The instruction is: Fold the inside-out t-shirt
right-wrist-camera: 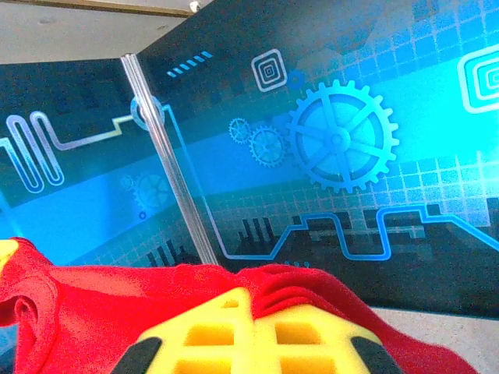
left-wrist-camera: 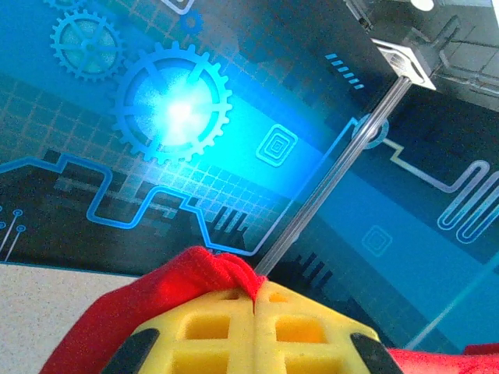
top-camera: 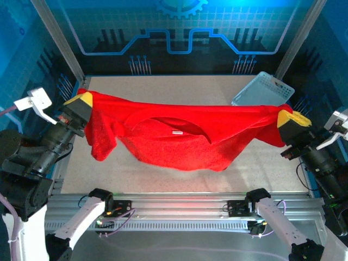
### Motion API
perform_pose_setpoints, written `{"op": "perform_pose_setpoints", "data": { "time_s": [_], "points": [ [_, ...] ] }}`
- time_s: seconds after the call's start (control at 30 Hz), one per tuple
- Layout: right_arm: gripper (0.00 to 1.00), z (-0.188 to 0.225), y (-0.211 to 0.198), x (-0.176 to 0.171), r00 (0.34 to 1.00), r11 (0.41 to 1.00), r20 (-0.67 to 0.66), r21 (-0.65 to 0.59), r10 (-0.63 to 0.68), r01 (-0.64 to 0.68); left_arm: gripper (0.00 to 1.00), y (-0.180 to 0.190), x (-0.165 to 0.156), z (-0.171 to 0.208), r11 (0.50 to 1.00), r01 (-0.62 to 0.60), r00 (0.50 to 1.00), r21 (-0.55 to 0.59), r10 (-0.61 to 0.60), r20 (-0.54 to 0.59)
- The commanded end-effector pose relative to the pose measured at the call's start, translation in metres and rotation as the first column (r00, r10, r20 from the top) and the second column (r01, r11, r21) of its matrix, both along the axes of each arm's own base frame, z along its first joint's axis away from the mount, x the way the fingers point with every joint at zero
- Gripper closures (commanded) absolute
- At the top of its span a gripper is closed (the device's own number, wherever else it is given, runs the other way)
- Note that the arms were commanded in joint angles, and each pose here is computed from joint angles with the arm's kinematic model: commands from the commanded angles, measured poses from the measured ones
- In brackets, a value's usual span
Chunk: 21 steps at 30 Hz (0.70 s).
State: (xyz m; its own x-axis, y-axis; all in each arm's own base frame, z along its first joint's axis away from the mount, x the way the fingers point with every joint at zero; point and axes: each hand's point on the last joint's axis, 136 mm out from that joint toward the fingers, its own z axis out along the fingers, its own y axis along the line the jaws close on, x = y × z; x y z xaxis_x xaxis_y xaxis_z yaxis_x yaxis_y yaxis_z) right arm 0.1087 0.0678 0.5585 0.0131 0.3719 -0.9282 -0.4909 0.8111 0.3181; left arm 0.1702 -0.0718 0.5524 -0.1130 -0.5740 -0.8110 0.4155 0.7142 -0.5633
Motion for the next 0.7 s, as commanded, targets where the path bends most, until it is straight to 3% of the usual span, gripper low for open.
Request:
{"op": "perform_pose_setpoints", "data": {
  "time_s": [0.0, 0.1, 0.27, 0.5, 0.67],
  "points": [
    [1.00, -0.024, 0.003, 0.047, 0.992, 0.998, -0.116, -0.041, -0.053, 0.049, 1.00, -0.008, 0.040, -0.035, 1.000, 0.005, 0.990, 0.001, -0.005, -0.138],
    [1.00, -0.059, 0.010, 0.092, 0.970, 0.996, -0.231, -0.073, -0.075, 0.060, 1.00, -0.013, 0.083, -0.088, 1.000, -0.015, 0.959, 0.023, 0.021, -0.282],
    [1.00, -0.138, 0.022, 0.167, 0.908, 0.988, -0.401, -0.134, -0.119, 0.071, 1.00, -0.020, 0.150, -0.196, 0.994, -0.033, 0.854, 0.106, 0.083, -0.513],
    [1.00, -0.293, 0.027, 0.266, 0.727, 0.962, -0.644, -0.258, -0.240, 0.089, 1.00, -0.015, 0.227, -0.347, 0.973, -0.059, 0.649, 0.221, 0.206, -0.733],
    [1.00, -0.368, 0.030, 0.328, 0.603, 0.954, -0.748, -0.288, -0.277, 0.080, 0.99, -0.004, 0.278, -0.413, 0.959, -0.067, 0.534, 0.275, 0.267, -0.802]
  ]
}}
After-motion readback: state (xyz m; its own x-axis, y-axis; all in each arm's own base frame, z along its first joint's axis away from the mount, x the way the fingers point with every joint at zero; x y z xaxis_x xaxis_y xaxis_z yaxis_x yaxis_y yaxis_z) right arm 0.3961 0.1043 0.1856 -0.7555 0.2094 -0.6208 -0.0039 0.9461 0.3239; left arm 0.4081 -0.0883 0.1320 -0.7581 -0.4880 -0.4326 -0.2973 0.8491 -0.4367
